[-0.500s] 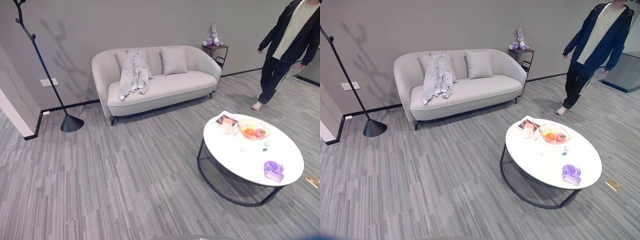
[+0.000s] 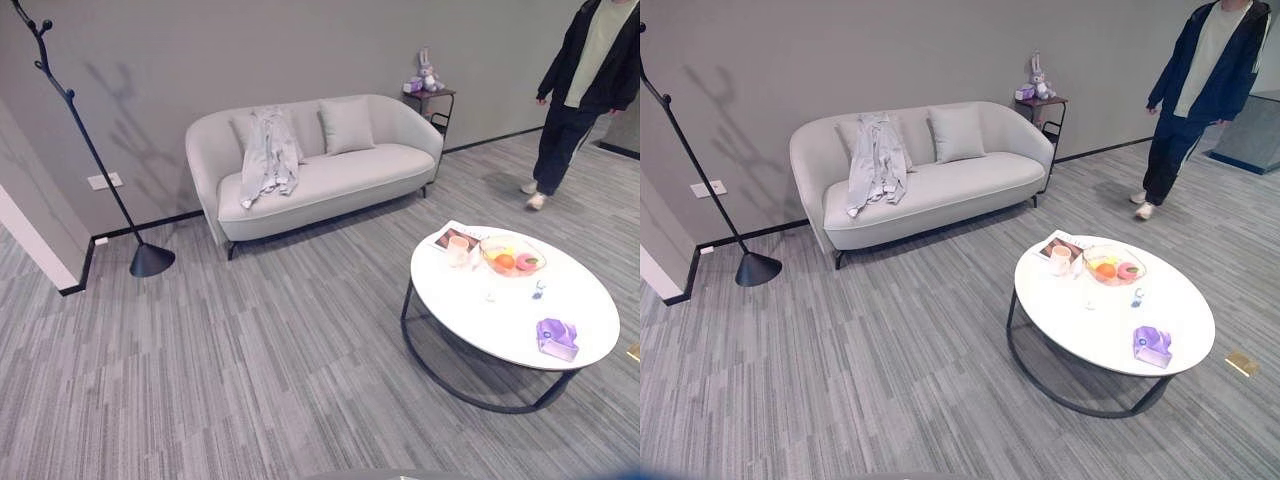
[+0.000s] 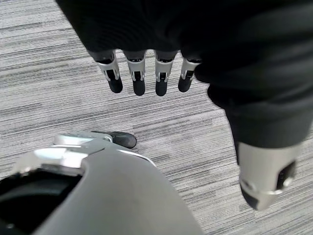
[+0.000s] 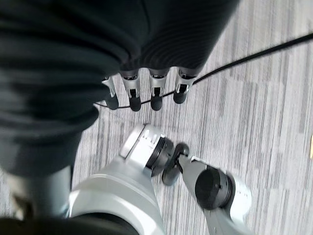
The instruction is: Hang the clothes on the sofa on the clothes rack.
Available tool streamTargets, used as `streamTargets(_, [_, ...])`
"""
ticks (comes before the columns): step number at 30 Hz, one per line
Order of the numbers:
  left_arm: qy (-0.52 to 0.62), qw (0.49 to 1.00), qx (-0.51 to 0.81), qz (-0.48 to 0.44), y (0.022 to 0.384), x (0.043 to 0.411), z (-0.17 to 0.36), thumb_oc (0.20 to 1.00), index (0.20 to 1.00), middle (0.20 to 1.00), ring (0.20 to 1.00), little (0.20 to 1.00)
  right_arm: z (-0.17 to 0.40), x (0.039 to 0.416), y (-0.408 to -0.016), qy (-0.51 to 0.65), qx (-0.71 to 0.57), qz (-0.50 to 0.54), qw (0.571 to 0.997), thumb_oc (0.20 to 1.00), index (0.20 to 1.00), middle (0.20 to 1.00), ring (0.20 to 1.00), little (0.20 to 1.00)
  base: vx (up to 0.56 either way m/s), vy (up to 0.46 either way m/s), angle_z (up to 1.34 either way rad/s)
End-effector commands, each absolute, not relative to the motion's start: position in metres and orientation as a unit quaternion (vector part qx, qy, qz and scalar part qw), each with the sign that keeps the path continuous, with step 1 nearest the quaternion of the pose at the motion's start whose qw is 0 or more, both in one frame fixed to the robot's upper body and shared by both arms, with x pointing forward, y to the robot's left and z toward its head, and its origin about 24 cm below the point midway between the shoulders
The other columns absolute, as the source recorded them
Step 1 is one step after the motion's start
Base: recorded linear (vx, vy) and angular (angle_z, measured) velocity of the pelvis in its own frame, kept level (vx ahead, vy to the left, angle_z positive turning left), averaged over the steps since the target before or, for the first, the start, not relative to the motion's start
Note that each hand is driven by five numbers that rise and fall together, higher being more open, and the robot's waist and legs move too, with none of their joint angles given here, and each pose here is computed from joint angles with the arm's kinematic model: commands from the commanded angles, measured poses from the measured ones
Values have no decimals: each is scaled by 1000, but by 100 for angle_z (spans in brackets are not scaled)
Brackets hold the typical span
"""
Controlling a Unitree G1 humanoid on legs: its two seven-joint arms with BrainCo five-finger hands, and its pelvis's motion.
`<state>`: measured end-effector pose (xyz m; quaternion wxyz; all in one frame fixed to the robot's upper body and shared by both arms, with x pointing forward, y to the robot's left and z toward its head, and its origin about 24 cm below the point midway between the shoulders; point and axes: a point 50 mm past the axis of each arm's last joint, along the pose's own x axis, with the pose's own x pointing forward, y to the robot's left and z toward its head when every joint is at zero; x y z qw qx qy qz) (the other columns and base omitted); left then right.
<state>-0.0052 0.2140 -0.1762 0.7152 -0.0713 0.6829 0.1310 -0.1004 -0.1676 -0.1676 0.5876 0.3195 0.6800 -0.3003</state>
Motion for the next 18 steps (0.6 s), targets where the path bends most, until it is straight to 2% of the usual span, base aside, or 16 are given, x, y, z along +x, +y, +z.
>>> streamTargets(1, [661, 738, -132, -8, 116, 34, -181, 1000, 1000, 1000, 1000, 1000, -177, -39, -123, 659, 375, -218, 615, 1000, 1000, 1000, 1000, 1000, 0, 0, 0])
streamTargets(7, [667, 737, -108, -14, 124, 27, -181, 1000, 1000, 1000, 1000, 1000, -177, -43, -133, 662, 358, -224, 620, 1000, 1000, 1000, 1000, 1000, 2, 1, 2])
streamTargets(11, [665, 740, -101, 9, 143, 29, -182, 1000, 1000, 1000, 1000, 1000, -177, -45, -149, 663, 343, -242, 620, 1000, 1000, 1000, 1000, 1000, 0, 0, 0])
streamTargets(18, [651, 752, -97, -7, 133, 40, -181, 1000, 1000, 1000, 1000, 1000, -178, -40, -151, 659, 333, -237, 631, 1000, 1000, 1000, 1000, 1000, -3, -3, 3])
